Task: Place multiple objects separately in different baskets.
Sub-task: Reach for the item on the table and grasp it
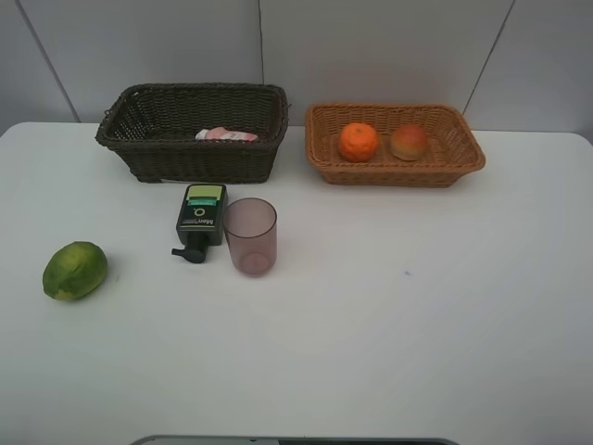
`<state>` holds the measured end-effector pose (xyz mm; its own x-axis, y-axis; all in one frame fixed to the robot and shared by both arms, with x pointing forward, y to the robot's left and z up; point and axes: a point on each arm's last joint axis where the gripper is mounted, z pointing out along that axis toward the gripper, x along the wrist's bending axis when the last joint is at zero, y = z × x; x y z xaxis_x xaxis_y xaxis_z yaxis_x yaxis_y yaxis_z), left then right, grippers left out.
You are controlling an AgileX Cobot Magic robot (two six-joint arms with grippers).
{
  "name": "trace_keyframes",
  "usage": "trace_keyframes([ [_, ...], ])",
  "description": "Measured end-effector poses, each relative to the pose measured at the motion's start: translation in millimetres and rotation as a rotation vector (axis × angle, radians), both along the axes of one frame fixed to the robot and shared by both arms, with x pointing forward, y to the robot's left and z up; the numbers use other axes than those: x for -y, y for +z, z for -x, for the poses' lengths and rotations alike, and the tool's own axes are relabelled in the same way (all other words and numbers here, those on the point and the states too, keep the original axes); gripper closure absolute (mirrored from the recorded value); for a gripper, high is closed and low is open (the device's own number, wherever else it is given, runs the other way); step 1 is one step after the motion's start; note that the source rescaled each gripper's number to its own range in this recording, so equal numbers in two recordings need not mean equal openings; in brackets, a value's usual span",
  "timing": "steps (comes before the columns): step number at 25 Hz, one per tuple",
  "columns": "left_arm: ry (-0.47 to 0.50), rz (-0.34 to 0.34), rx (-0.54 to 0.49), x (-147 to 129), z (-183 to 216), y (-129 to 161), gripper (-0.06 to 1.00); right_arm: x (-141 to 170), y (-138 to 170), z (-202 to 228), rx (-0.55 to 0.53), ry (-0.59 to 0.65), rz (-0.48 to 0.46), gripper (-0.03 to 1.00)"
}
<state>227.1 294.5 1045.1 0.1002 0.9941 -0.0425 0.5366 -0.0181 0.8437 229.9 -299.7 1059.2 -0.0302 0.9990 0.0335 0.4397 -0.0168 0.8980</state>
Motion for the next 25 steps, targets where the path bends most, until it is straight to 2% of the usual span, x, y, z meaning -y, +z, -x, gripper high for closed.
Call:
trace_keyframes([
  [25, 0.0, 0.0, 0.0, 0.0, 0.0, 0.0, -0.06, 0.5, 0.7, 0.1, 0.012, -0.004, 0.005, 0.24],
])
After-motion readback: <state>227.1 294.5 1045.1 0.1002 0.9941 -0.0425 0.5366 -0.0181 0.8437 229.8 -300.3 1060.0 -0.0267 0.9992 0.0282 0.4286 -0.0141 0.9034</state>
